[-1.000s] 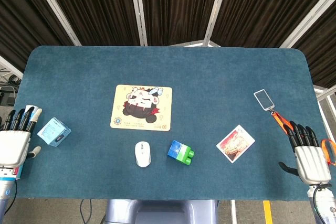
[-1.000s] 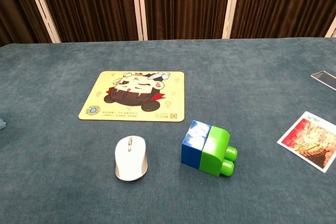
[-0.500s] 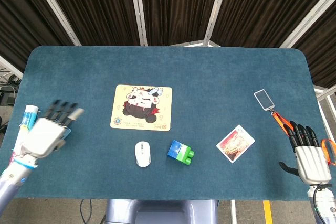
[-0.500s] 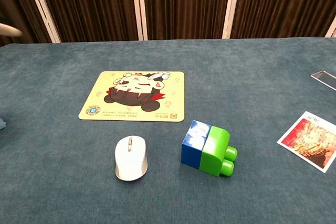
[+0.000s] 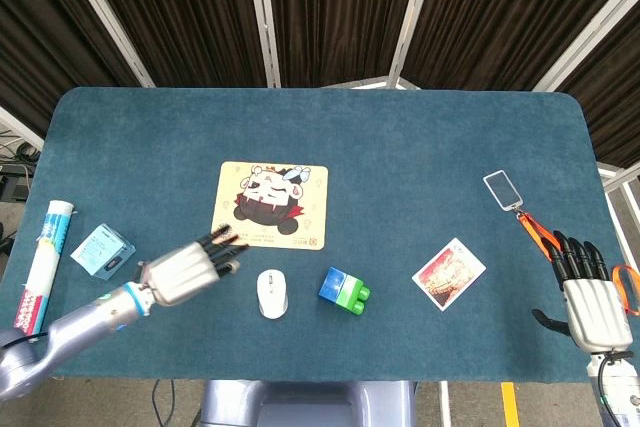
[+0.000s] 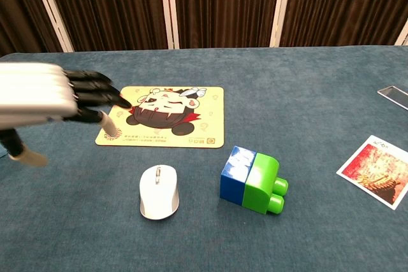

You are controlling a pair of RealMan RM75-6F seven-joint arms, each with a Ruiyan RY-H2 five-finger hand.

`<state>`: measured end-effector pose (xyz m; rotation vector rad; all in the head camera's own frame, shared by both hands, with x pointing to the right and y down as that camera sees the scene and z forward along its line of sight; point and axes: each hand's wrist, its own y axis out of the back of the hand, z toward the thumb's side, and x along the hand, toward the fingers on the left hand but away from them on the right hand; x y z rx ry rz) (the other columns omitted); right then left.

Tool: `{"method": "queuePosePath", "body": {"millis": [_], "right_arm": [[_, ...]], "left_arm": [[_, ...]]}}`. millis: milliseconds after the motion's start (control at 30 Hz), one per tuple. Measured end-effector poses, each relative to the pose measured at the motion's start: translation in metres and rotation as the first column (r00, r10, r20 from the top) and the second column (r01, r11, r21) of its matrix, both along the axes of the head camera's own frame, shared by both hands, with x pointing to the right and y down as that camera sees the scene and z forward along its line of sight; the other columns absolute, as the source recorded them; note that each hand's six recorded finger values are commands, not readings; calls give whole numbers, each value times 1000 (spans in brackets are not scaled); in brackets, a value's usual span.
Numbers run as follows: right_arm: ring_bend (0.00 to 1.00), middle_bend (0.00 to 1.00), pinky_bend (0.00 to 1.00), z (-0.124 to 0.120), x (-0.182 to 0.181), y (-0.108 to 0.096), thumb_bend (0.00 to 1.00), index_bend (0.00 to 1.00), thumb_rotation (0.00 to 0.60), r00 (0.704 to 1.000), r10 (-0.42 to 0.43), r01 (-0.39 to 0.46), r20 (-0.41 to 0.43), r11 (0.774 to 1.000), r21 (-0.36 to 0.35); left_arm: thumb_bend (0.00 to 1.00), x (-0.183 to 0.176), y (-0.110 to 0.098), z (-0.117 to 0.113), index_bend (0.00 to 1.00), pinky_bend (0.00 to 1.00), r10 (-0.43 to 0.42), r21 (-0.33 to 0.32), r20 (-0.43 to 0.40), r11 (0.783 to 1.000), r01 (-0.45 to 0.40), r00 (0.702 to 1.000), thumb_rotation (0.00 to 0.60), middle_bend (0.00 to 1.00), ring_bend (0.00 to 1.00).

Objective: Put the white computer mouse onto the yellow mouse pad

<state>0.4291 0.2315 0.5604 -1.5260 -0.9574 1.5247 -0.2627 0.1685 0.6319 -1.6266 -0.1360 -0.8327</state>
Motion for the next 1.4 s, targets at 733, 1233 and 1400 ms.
{"method": "queuePosePath", "body": {"millis": [733, 1233, 1400], "right_arm": [[0, 0, 0, 0, 1, 0, 88, 0, 600, 1000, -4, 4, 10, 1000, -9], [0, 0, 0, 0, 1, 0, 89, 0, 600, 1000, -4, 5, 14, 1000, -15], [0, 0, 0, 0, 1, 0, 87, 0, 600, 1000, -6, 6, 16, 1000, -17]], "left_arm": [[110, 84, 21, 47, 241, 0, 148, -57, -27, 987, -149, 989, 600, 0, 0], [259, 104, 27, 62, 334, 0, 160, -69, -16, 985, -161, 987, 600, 0, 0], [293, 107, 29, 66, 440, 0, 156, -63, -15, 986, -157, 988, 600, 0, 0]]}}
